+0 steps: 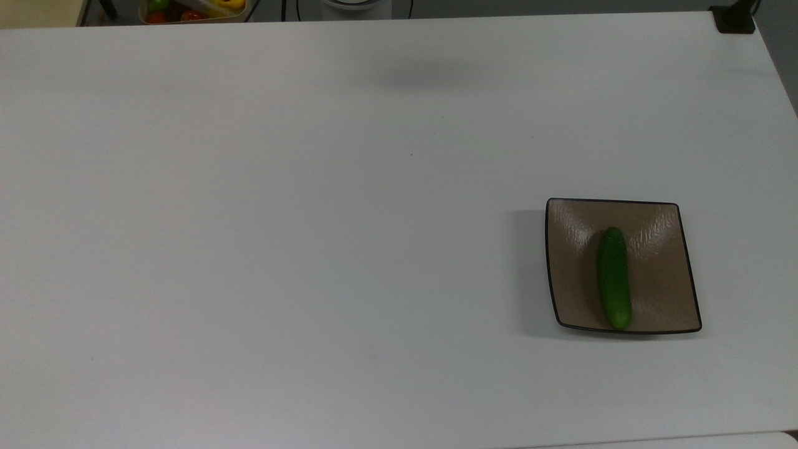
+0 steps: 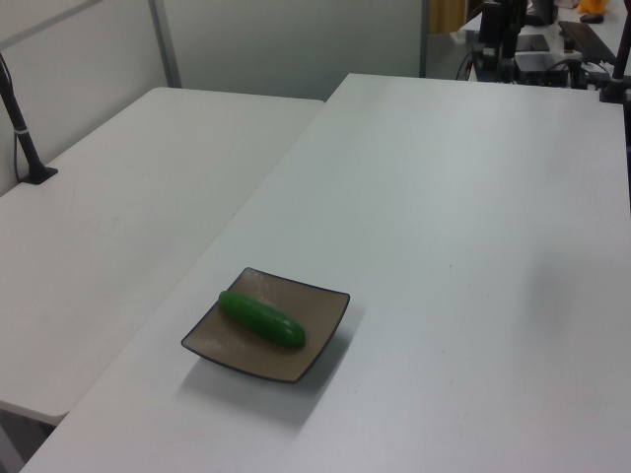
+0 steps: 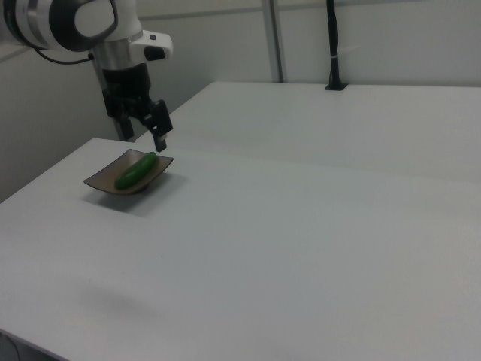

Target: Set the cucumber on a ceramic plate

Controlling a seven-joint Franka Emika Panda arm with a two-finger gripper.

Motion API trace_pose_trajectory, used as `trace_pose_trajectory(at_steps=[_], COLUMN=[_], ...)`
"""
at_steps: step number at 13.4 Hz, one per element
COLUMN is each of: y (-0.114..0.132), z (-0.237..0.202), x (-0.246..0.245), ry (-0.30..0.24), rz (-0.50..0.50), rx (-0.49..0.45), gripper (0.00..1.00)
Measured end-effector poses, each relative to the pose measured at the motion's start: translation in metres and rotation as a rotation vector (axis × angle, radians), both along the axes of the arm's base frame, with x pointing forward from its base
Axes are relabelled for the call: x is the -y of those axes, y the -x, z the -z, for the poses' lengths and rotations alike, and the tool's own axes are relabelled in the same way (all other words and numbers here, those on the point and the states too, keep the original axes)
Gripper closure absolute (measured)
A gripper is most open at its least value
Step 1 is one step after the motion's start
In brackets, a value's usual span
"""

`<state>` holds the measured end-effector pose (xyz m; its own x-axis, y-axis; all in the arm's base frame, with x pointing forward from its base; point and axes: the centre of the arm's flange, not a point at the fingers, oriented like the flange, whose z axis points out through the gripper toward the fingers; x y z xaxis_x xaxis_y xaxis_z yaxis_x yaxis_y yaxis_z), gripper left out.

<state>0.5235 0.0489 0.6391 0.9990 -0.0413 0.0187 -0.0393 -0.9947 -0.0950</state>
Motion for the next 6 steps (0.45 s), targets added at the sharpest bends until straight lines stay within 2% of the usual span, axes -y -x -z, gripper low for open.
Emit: trace_pose_trajectory(at_steps=[3, 6], y=[-0.023, -0.032], z=[0.011, 0.017], x=[0.009, 0.015], ry=[0.009, 0.013], rz=[-0.158, -0.173], rx=[0.102, 0.123], gripper=[0.00, 0.00])
